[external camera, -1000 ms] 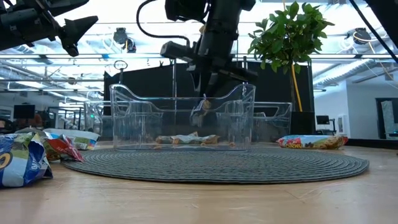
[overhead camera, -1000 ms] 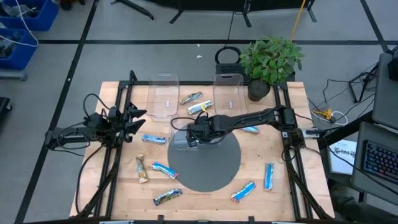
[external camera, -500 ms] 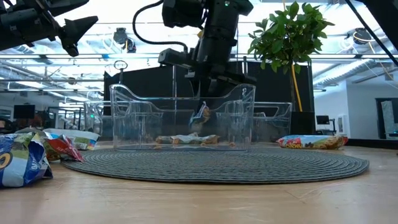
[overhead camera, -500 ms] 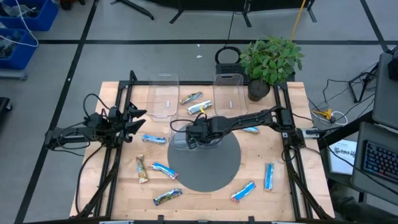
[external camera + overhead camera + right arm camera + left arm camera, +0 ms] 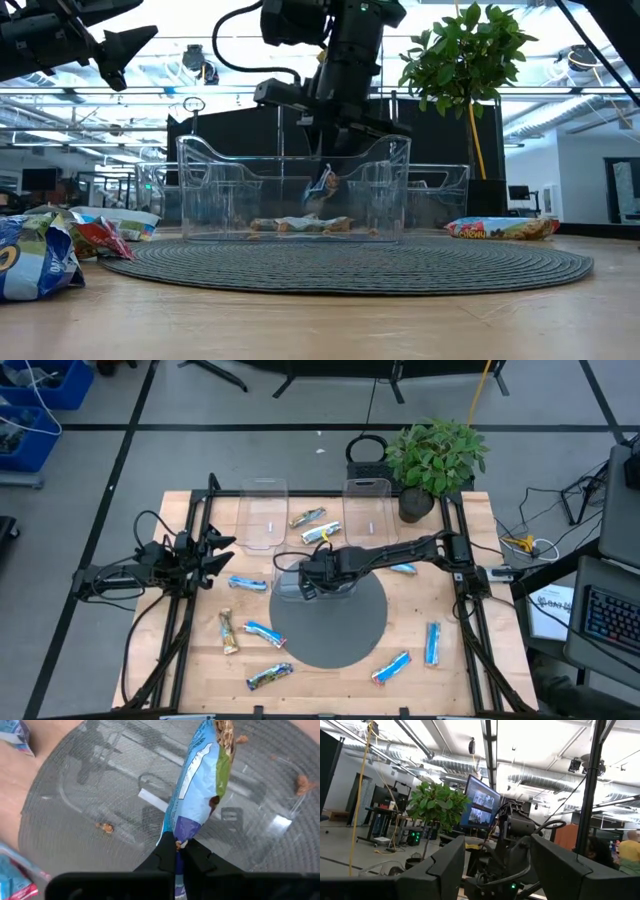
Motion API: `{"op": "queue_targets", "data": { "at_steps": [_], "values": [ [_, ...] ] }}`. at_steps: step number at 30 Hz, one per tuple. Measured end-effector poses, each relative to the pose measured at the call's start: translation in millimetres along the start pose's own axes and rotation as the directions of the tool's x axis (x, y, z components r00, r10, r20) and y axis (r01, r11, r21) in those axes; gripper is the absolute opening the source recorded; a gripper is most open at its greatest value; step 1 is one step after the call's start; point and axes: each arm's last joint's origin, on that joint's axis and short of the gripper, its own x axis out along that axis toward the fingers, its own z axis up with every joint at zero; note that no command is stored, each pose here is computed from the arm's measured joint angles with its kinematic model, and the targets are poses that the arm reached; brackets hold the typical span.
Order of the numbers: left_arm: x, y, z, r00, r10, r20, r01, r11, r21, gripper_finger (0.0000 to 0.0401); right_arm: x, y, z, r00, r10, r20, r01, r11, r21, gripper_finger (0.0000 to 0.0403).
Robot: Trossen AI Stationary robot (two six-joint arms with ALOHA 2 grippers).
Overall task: Pick and place Granola Bars by type
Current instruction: Put the blue granola bar into the bottom transparent bin, then put the red granola bar into the top right transparent bin
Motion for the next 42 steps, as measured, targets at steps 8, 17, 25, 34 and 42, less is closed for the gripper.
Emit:
{"op": "queue_targets", "data": {
  "at_steps": [8, 17, 25, 34, 42],
  "values": [
    [0, 0, 0, 1.0, 0.0, 0.0, 0.0, 1.0, 0.0, 0.0225, 1, -2, 5, 0.999, 0.014, -0.034, -0.014, 1.0, 0.013, 0.0056],
    [0, 0, 0, 1.0, 0.0, 0.0, 0.0, 1.0, 0.0, 0.0225, 1, -2, 5, 0.999, 0.019, -0.035, -0.018, 1.0, 0.016, 0.0089],
    [0, 0, 0, 1.0, 0.0, 0.0, 0.0, 1.0, 0.0, 0.0225, 0, -2, 6, 0.999, 0.028, -0.031, -0.028, 0.999, 0.017, 0.0084],
    [0, 0, 0, 1.0, 0.0, 0.0, 0.0, 1.0, 0.0, 0.0225, -25, -2, 10, 0.996, 0.082, 0.033, -0.081, 0.996, -0.031, 0.0067],
    [0, 0, 0, 1.0, 0.0, 0.0, 0.0, 1.0, 0.0, 0.0225, -44, 0, 16, 0.984, 0.161, 0.078, -0.151, 0.981, -0.119, 0.0066]
  ]
}}
